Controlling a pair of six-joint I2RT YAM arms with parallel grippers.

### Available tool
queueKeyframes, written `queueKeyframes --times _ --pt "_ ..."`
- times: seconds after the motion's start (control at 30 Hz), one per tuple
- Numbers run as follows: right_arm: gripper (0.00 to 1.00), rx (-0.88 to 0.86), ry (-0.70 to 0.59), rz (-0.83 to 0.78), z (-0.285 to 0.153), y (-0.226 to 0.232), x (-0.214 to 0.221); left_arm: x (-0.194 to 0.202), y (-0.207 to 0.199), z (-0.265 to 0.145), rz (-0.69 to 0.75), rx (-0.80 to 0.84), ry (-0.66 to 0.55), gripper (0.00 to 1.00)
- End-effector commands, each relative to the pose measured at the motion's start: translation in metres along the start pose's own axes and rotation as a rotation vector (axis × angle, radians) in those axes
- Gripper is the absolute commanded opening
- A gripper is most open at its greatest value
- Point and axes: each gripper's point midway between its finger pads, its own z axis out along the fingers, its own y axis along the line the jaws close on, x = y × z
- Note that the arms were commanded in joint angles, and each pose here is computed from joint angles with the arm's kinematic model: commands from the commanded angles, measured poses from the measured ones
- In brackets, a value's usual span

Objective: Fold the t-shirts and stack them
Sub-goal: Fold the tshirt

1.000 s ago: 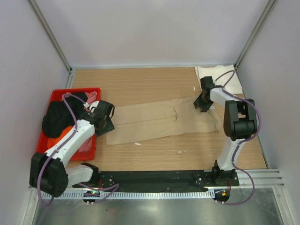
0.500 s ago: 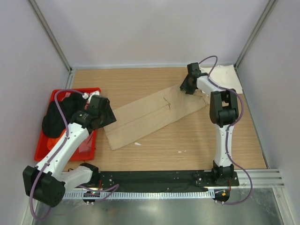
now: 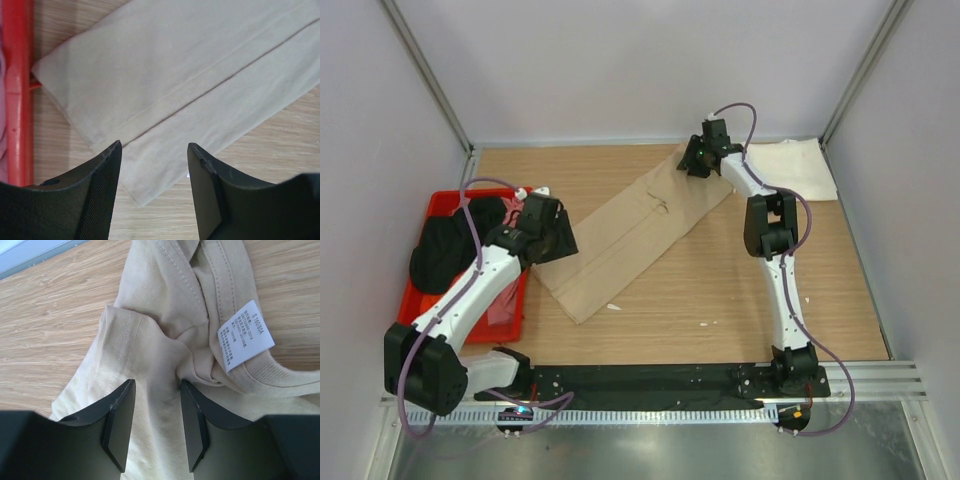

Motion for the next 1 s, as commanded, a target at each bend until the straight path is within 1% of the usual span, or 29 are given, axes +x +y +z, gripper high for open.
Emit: queueKeyframes --times 0.0,0.1,0.13,0.2,0.23,0.27,0.37,0.53,0.57,0.6,0.67,0.7,0.77,0.83,0.87,0.93,0.97 --pt "0.48 0.002 0.03 -0.058 -0.003 0.0 0.006 0.002 -0.026 0.005 0.056 0.142 0.019 0.56" --pt "0.48 0.011 -0.028 -0.065 -0.032 0.009 -0.017 0.026 -0.041 0.013 0.064 0.235 0.101 0.53" --pt "0.48 0.004 -0.051 -0.067 -0.049 0.016 -0.027 0.032 -0.043 0.015 0.065 0.24 0.114 0.52" --pt "0.48 0.003 -0.074 -0.072 -0.066 0.02 -0.035 0.05 -0.048 0.021 0.091 0.245 0.15 0.52" --pt "0.48 0.005 -0.094 -0.074 -0.083 0.023 -0.042 0.056 -0.05 0.024 0.097 0.247 0.164 0.52" --pt "0.48 0.015 -0.099 -0.072 -0.09 0.021 -0.044 0.067 -0.052 0.029 0.116 0.241 0.188 0.52" --pt "0.48 0.036 -0.11 -0.068 -0.113 0.018 -0.051 0.084 -0.056 0.035 0.129 0.235 0.226 0.51" --pt "0.46 0.191 -0.107 -0.025 -0.133 -0.021 -0.048 0.103 -0.044 0.05 0.128 0.174 0.263 0.51" --pt "0.46 0.216 -0.089 -0.017 -0.133 -0.032 -0.039 0.108 -0.038 0.053 0.128 0.142 0.277 0.51" --pt "0.46 0.235 -0.1 -0.006 -0.139 -0.04 -0.042 0.108 -0.03 0.056 0.13 0.103 0.269 0.51" --pt "0.45 0.288 -0.088 0.009 -0.14 -0.061 -0.033 0.114 -0.018 0.061 0.133 0.046 0.283 0.51" --pt "0.45 0.301 -0.104 0.028 -0.144 -0.071 -0.039 0.119 -0.014 0.063 0.128 0.03 0.296 0.51" --pt "0.44 0.344 -0.095 0.058 -0.146 -0.094 -0.035 0.125 -0.01 0.064 0.121 0.008 0.316 0.5" --pt "0.42 0.371 -0.103 0.092 -0.149 -0.115 -0.04 0.132 0.0 0.064 0.115 -0.039 0.34 0.5" --pt "0.39 0.372 -0.091 0.104 -0.148 -0.122 -0.036 0.135 0.004 0.063 0.118 -0.056 0.352 0.49" --pt "0.37 0.363 -0.088 0.131 -0.143 -0.135 -0.036 0.137 0.012 0.061 0.117 -0.091 0.344 0.49" --pt "0.36 0.341 -0.073 0.135 -0.14 -0.134 -0.032 0.141 0.017 0.059 0.121 -0.112 0.352 0.49"
